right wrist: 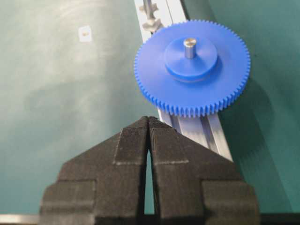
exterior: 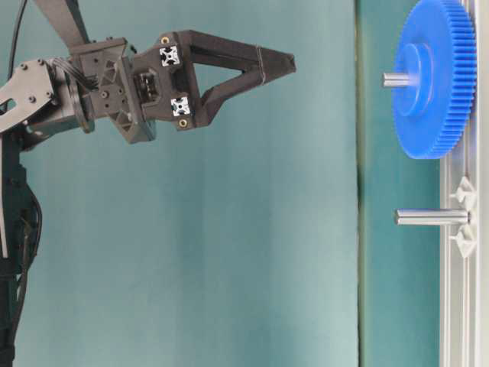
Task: Find the location of the shaft and insert the large gear.
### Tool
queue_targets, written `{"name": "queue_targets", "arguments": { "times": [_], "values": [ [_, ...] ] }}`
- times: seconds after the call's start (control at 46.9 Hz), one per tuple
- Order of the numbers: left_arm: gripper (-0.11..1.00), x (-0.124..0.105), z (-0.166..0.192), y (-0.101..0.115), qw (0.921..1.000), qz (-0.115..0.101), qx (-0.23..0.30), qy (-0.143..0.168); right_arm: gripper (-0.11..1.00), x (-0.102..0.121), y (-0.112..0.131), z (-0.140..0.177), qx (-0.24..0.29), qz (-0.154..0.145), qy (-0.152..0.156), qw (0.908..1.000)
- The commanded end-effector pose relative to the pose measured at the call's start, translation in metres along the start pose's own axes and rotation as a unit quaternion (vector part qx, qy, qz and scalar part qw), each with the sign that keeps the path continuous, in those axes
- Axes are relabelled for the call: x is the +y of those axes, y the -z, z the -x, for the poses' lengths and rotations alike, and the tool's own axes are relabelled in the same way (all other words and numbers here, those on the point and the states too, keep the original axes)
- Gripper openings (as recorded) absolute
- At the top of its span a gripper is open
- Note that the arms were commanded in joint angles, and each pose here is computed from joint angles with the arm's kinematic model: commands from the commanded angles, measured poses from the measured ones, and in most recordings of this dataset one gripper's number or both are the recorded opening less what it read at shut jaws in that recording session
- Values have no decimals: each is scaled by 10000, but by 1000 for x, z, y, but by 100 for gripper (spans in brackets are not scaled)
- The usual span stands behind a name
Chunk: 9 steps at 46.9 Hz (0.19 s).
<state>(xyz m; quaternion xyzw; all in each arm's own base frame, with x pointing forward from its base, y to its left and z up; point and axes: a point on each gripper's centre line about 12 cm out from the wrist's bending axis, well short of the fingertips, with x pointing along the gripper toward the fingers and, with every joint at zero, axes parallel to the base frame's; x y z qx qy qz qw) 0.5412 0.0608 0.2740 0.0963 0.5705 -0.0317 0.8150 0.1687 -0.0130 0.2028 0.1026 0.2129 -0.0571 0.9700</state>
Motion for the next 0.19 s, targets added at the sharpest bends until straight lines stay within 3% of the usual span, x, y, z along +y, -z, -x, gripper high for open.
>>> {"name": "queue_targets", "arguments": {
  "times": [0.0,0.17],
  "values": [
    [85,0,22,-7,9996,-10,-258,-77,1,1,-6,0,-69,-41,-6,10000],
    [85,0,21,-7,9997,-10,-250,-75,1,1,-5,0,-62,-41,-4,10000]
  ]
}}
